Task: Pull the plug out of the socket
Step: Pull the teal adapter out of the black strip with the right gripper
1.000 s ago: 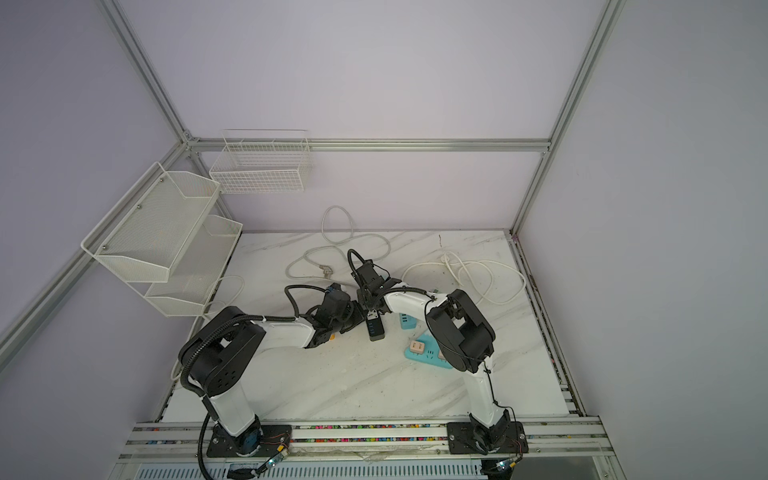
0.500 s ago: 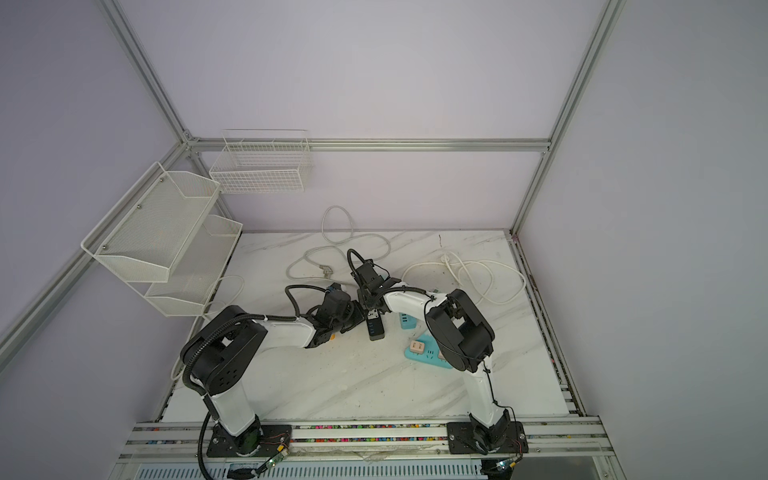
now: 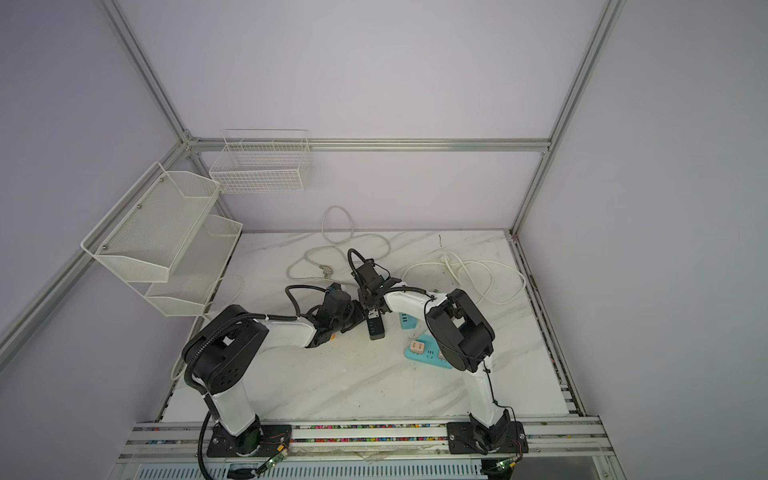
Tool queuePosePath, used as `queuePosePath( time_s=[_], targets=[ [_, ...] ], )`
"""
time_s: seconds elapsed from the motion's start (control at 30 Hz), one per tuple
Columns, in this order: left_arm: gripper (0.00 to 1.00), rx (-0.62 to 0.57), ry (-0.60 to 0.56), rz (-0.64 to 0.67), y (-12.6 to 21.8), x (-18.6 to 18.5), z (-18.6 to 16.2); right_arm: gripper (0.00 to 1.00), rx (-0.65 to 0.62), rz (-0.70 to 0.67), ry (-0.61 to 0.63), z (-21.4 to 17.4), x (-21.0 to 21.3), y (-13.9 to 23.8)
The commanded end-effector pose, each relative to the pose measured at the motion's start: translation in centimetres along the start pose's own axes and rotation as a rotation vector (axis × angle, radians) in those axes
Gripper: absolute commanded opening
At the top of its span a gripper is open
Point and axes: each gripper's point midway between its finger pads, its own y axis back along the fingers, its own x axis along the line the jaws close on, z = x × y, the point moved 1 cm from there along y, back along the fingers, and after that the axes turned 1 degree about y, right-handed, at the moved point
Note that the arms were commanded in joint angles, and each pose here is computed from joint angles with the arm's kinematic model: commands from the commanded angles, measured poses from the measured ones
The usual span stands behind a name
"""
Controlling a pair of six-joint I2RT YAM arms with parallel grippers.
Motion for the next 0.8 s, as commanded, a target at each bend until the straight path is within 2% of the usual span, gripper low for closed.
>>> queuePosePath(
  time_s=[0.0,0.13,0.3,0.53,0.6,0.77],
  targets=[
    [0.29,0.168,-0.037,0.357,-0.5,9.9,-5.1,0.07,-0.087,0.138,-0.043,2.9,2.5,2.3],
    [0.3,0.166,-0.045,0.355,-0.6,9.7,-5.0,0.07,-0.09,0.089,0.003,2.3,4.4,2.0],
    [0.3,0.167,-0.042,0.37,-0.6,10.0,-5.1,0.05,-0.046,0.108,0.025,0.8,6.5,0.9],
    [0.3,0.176,-0.029,0.392,-0.5,11.1,-5.7,0.05,-0.077,0.11,-0.043,2.9,2.5,2.1],
    [0.3,0.181,-0.033,0.387,-0.7,10.9,-5.8,0.05,-0.09,0.072,-0.041,3.2,2.0,2.1],
    [0.3,0.183,-0.048,0.358,-0.9,9.9,-5.6,0.05,-0.062,0.094,0.033,1.5,6.5,1.1]
  ],
)
